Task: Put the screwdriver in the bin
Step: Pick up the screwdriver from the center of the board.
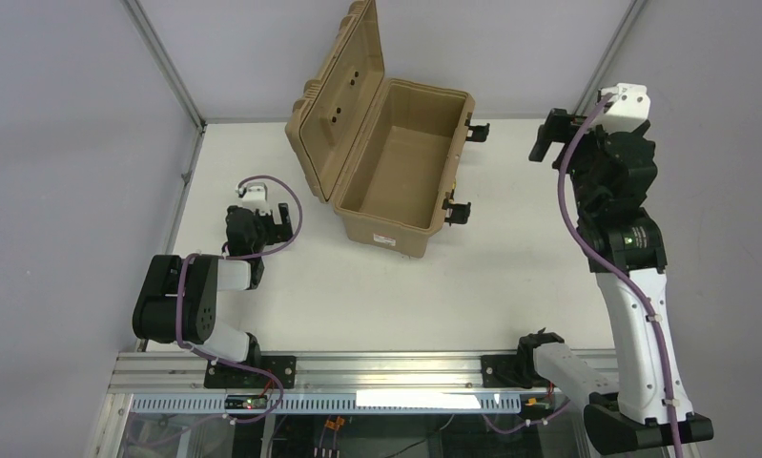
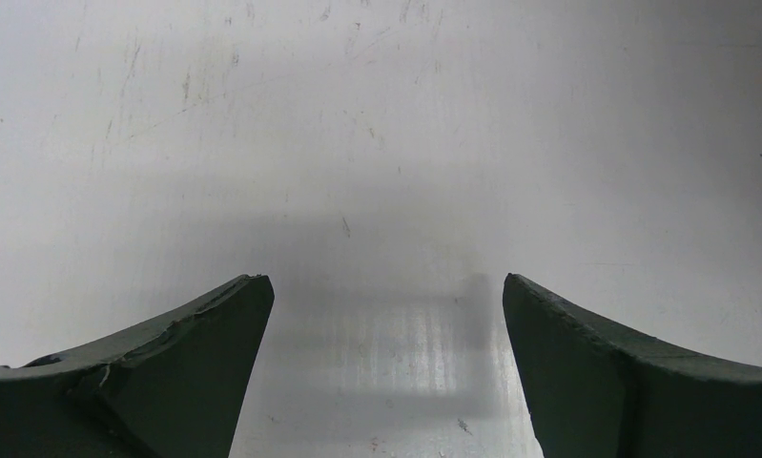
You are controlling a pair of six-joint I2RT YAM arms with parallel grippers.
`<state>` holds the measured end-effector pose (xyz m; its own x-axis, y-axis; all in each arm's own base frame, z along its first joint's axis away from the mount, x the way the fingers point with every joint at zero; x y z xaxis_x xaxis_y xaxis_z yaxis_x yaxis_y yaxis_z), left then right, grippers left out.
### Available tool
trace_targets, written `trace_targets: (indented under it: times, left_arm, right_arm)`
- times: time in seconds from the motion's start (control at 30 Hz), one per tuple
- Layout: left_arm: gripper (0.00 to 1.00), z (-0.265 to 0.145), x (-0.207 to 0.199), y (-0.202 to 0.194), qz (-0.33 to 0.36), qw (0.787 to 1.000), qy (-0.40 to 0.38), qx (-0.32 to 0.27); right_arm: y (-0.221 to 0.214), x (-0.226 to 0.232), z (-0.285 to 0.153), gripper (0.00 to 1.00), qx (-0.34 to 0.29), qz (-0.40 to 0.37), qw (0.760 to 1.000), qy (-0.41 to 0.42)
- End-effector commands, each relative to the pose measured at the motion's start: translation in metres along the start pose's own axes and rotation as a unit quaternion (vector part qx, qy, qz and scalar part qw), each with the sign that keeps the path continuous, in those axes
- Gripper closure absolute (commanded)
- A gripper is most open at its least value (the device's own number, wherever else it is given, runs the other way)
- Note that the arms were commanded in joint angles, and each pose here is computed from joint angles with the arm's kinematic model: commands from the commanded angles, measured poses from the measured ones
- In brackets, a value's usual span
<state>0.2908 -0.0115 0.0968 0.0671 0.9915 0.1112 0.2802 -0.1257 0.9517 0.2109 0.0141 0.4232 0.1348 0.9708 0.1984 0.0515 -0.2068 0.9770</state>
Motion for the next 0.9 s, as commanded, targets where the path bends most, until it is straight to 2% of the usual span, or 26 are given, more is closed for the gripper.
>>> trace_targets:
  times: [0.0,0.5,0.87]
  left_arm:
    - [0.01,0.003,0.002,0.008,-0.005,1.0,-0.009,-0.021]
    - [0.01,0.003,0.003,0.008,-0.006,1.0,-0.011,-0.024]
    - [0.01,0.003,0.003,0.008,-0.006,1.0,-0.012,-0.023]
  right_arm:
    - [0.021,0.002,-0.01,0.01,-0.002,0.001,1.0,-0.004]
    - [0.016,0.008,0.006,0.01,0.058,0.0,0.998,-0.011]
    - [-0.012,0.016,0.047,0.01,0.136,0.003,0.991,-0.02]
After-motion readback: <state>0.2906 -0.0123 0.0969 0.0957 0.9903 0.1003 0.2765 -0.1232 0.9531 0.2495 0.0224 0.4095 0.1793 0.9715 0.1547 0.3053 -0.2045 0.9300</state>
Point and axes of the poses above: each gripper's point midway between its finger pads, its own z axis out along the fingers, its own x axis along the line the jaws close on, y = z × x, the point moved 10 cm from there along -z, back along the fingers, and after that the axes turned 10 degrees about z, right-handed, at the moved point
